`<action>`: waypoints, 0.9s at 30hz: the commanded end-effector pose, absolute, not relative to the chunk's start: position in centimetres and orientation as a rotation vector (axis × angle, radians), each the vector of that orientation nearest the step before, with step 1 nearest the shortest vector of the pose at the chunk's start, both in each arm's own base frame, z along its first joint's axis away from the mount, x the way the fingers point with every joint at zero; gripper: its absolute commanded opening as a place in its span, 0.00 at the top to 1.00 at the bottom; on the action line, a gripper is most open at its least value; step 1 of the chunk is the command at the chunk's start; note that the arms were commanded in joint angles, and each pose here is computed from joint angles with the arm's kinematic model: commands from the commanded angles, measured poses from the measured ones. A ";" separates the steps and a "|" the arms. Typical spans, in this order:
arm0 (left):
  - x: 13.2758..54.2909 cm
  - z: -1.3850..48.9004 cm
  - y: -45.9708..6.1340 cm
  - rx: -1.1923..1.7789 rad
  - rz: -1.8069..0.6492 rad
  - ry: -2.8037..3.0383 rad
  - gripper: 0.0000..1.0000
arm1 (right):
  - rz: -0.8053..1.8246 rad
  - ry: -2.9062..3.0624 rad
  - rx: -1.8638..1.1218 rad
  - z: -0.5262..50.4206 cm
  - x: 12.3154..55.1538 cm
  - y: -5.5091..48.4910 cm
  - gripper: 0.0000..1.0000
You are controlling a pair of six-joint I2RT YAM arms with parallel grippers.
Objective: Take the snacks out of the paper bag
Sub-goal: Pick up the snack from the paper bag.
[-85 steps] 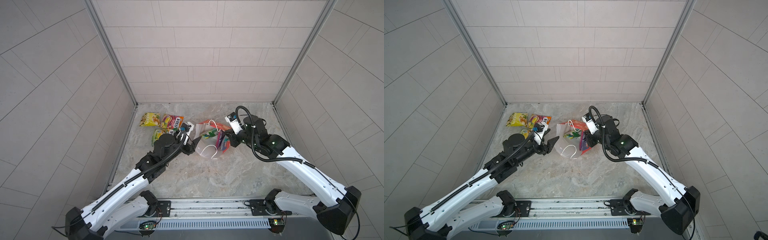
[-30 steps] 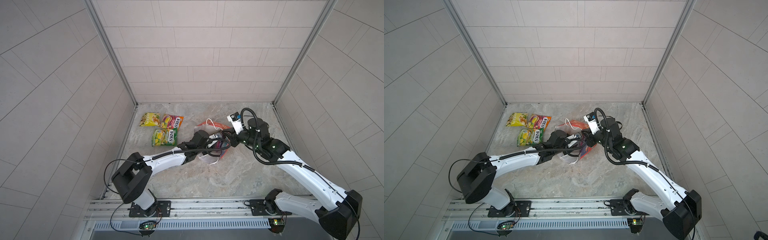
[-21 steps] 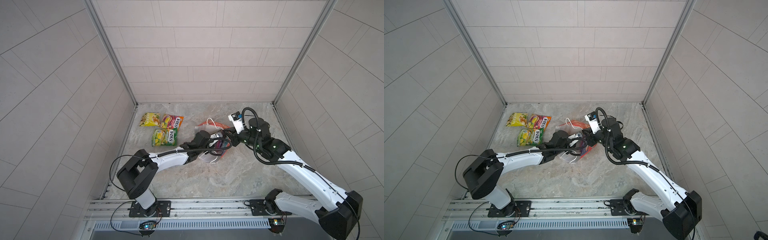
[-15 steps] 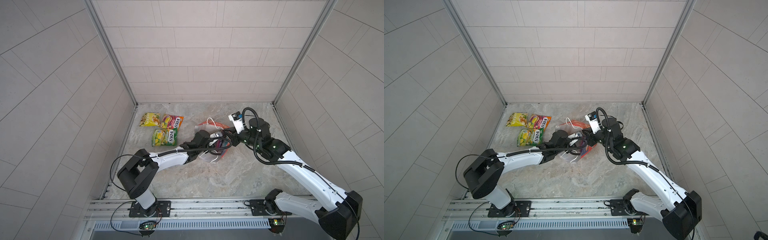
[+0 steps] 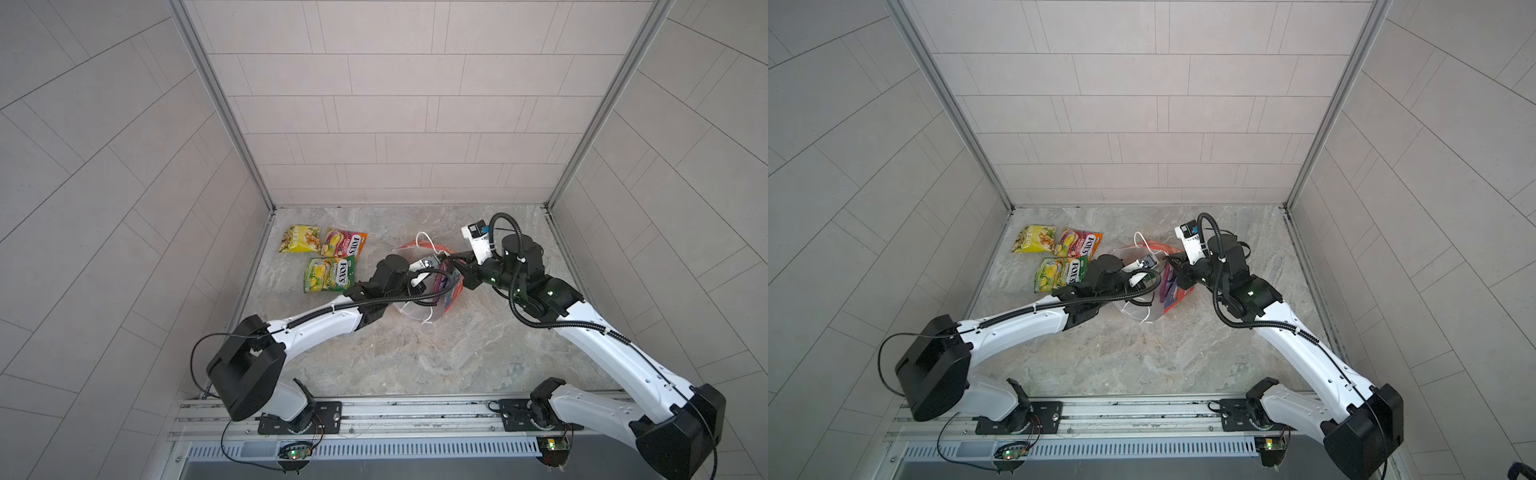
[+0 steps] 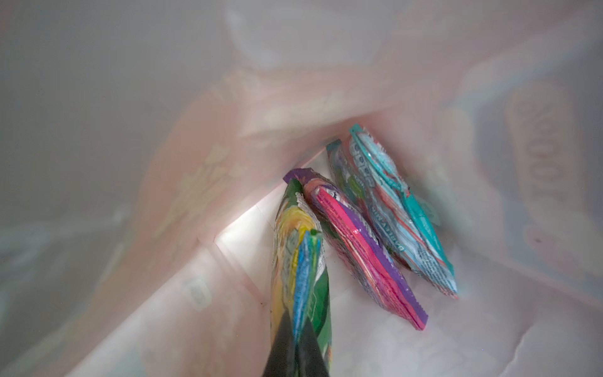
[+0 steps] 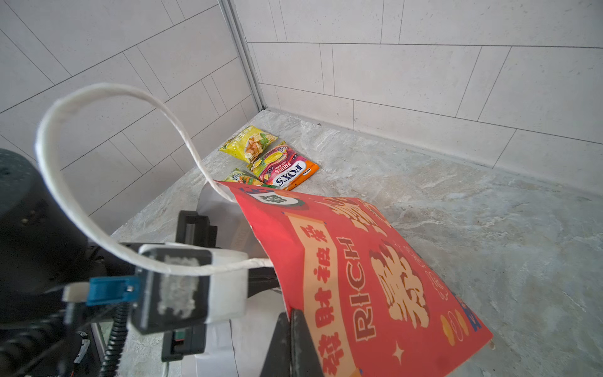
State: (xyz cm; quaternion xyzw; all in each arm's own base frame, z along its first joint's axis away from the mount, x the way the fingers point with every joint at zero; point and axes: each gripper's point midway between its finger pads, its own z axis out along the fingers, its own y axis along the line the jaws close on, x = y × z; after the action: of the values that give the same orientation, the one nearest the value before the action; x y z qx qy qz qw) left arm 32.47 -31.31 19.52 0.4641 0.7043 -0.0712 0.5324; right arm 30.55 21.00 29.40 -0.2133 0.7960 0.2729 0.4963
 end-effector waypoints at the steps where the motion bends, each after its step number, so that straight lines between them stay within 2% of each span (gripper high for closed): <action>1: 31.9 22.9 -31.2 1.053 -0.221 1.626 1.00 | 0.682 1.871 -0.500 30.9 30.5 20.8 1.00; 8: 31.0 27.8 -29.8 0.948 -0.251 1.590 1.00 | 0.681 1.878 -0.440 30.8 31.3 19.9 1.00; 27: 26.4 32.5 -24.8 0.891 -0.299 1.721 1.00 | 0.695 1.866 -0.396 30.7 31.8 19.3 1.00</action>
State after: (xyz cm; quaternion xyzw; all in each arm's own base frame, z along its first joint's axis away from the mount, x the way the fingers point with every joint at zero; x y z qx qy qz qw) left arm 27.10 -25.67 30.08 0.3938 0.7307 -0.1190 0.5448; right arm 31.82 19.61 29.78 -0.1708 0.7902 0.2862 0.5143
